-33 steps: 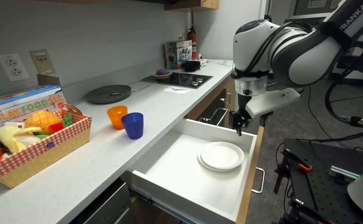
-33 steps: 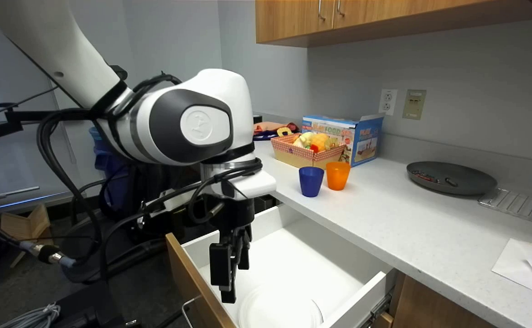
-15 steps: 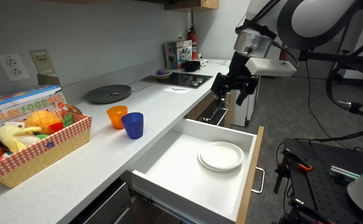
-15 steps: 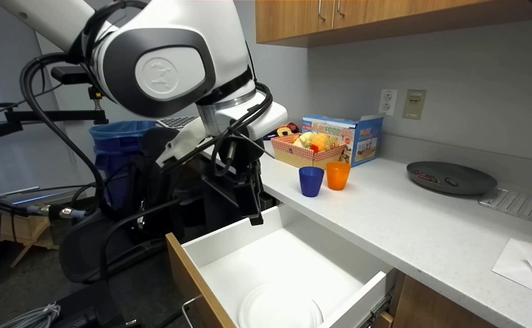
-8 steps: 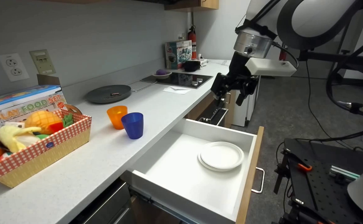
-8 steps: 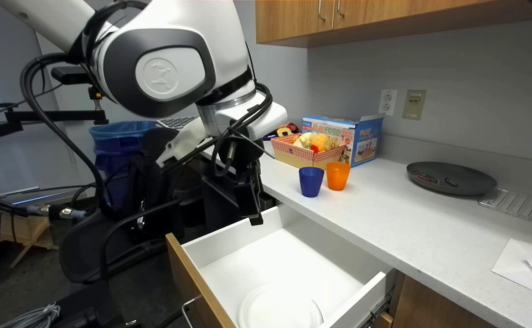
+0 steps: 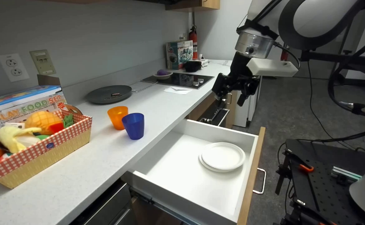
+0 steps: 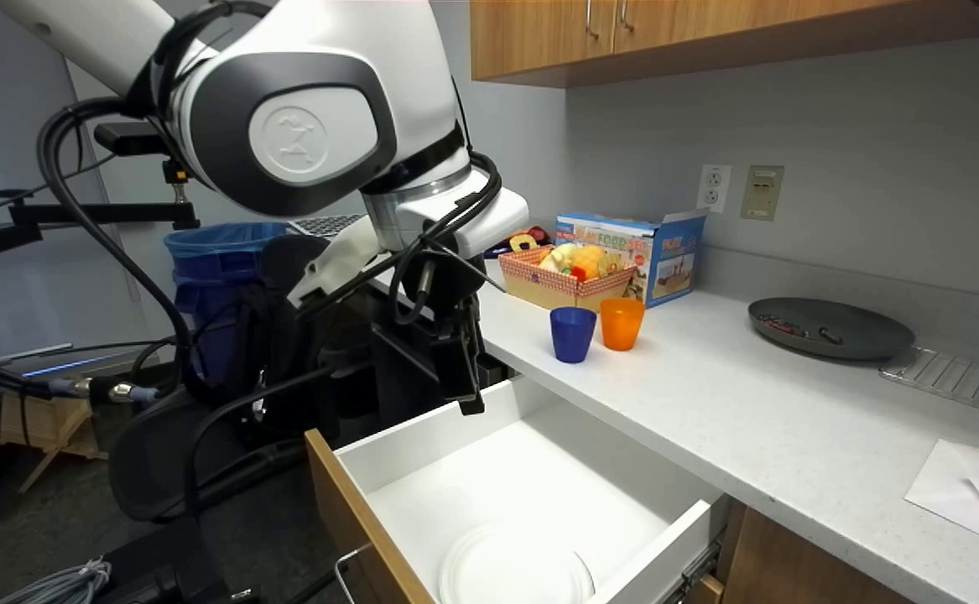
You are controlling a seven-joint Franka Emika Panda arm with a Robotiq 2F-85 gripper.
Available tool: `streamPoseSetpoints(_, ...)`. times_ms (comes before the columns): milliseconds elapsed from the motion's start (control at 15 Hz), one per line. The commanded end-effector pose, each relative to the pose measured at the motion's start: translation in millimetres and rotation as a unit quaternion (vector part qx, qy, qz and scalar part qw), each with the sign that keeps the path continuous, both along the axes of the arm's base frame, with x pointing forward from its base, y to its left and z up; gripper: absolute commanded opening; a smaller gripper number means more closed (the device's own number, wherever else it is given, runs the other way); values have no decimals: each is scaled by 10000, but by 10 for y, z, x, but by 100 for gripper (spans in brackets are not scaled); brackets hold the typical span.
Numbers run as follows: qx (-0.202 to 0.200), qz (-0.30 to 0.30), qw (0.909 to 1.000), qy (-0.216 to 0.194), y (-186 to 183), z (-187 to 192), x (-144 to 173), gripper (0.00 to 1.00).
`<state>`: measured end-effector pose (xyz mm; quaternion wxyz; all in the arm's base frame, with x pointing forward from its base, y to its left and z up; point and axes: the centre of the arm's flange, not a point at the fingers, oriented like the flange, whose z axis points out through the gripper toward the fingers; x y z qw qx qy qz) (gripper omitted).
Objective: Open the drawer on the left
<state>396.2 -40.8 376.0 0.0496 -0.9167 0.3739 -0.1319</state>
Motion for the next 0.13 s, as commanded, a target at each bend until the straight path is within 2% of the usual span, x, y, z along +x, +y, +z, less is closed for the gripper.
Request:
streamPoseSetpoints(0, 0, 0, 10000, 0, 0, 0, 0, 100)
streamPoseSetpoints(67, 0, 0, 10000, 0, 0, 0, 0, 100)
